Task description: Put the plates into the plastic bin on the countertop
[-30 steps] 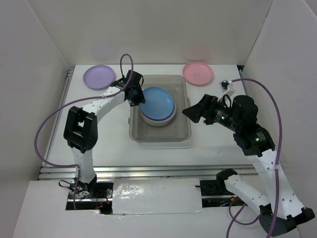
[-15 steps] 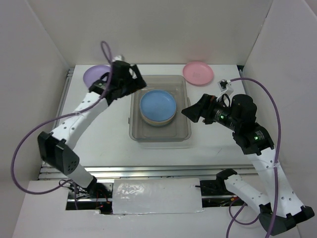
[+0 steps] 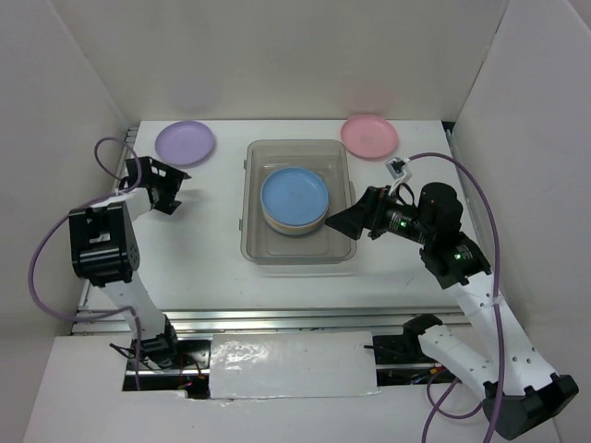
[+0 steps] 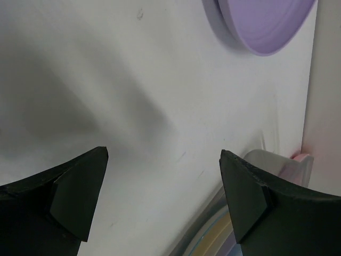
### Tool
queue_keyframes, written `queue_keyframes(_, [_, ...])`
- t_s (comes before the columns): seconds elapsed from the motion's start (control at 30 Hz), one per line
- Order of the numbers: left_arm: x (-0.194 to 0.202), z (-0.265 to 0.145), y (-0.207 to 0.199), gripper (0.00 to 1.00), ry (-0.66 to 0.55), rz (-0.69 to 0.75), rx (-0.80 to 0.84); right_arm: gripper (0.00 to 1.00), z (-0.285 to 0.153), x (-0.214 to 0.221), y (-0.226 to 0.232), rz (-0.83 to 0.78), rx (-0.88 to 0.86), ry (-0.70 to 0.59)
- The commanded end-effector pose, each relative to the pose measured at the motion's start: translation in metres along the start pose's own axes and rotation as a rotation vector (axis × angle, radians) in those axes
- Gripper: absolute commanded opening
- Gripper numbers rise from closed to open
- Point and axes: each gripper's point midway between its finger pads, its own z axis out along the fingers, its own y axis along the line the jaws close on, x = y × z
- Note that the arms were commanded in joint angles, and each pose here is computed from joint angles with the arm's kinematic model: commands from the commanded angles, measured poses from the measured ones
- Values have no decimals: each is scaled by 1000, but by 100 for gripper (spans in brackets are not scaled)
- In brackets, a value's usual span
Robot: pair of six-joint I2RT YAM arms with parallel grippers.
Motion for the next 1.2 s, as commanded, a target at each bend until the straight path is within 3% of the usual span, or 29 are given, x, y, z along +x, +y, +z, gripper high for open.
queue_keyframes(0.0, [-29,24,-60,99,-57,-29,207,100,-4,-11,38,-69,-194,-34])
queue_keyframes(0.07, [-46,41,-61,99,-96,-43,188,100,-5,-5,39,-47,-214,-29])
queue_keyframes(0.1, [-41,59,-44,99,-81,-54,131,100,-5,-4,40,-54,-228,-32])
queue_keyframes(0.3, [-50,109,-31,99,-96,-105,113,100,0,9,37,-30,-255,-5])
queue_keyframes(0.47, [-49,127,-24,98,-116,-126,28,100,3,12,36,-27,-255,4])
queue_keyframes(0.57, [-47,127,-21,91,-141,-119,-28,100,2,12,33,-40,-226,9])
queue_keyframes(0.7, [-42,127,-12,76,-149,-123,-90,100,-2,8,34,-57,-213,-15])
queue_keyframes(0.8, [-39,128,-5,55,-145,-138,-115,100,-5,5,35,-78,-200,-24])
queue_keyframes(0.97, [-41,126,5,44,-144,-192,-116,100,-10,2,37,-93,-187,-41])
queue_keyframes(1.03, [-42,123,1,21,-135,-191,-108,100,-13,1,40,-102,-188,-50])
queue_keyframes(1.07, [-43,120,0,3,-132,-188,-109,100,-15,0,41,-105,-186,-57])
queue_keyframes(1.17, [-49,95,-15,0,-140,-183,-93,100,-17,-2,43,-110,-181,-63])
